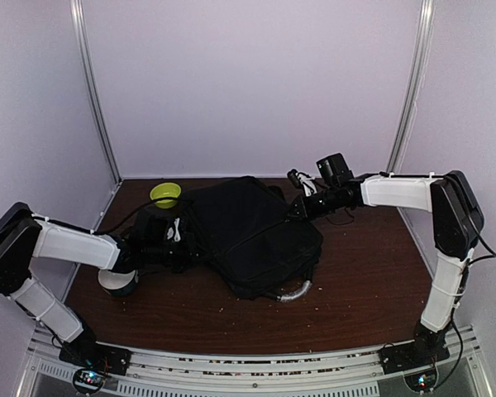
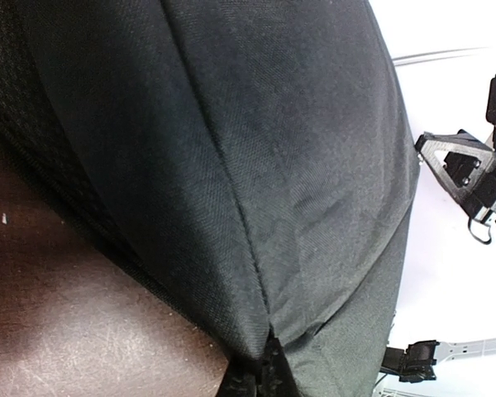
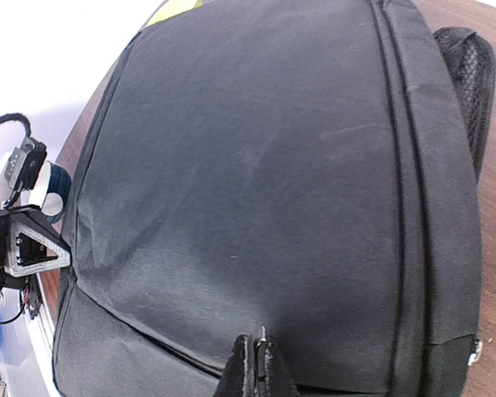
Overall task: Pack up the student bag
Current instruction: Zip the lower front pocket of the student bag, then reset both arms
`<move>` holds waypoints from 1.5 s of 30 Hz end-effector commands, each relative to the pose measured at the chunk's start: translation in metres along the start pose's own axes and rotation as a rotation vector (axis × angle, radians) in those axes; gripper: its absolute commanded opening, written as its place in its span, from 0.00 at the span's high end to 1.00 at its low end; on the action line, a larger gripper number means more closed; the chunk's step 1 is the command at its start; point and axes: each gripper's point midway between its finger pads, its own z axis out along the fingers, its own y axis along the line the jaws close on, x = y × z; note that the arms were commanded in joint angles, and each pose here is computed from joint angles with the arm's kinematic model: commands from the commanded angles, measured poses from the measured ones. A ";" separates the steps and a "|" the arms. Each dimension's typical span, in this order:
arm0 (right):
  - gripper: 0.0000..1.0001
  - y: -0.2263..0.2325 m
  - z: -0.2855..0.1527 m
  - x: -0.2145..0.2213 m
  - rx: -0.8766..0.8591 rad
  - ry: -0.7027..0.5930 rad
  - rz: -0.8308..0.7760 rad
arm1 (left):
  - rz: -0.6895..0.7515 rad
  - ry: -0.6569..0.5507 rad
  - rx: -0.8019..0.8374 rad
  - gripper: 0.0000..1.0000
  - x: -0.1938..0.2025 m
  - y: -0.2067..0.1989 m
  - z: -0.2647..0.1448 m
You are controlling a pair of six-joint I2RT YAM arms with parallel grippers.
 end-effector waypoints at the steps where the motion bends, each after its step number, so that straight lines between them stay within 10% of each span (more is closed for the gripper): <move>1: 1.00 -0.028 -0.024 -0.023 0.117 -0.099 -0.002 | 0.025 -0.057 -0.066 1.00 -0.014 0.014 -0.009; 20: 1.00 -0.058 -0.018 -0.015 0.144 -0.076 0.073 | 0.080 -0.037 -0.046 1.00 -0.018 0.000 -0.003; 32: 0.56 -0.032 -0.106 -0.044 0.150 -0.206 -0.054 | 0.384 -0.109 -0.330 0.46 -0.059 -0.006 -0.048; 45: 0.39 -0.049 -0.285 -0.040 0.424 -0.376 -0.097 | 0.825 -0.331 -0.641 0.26 -0.143 -0.048 -0.144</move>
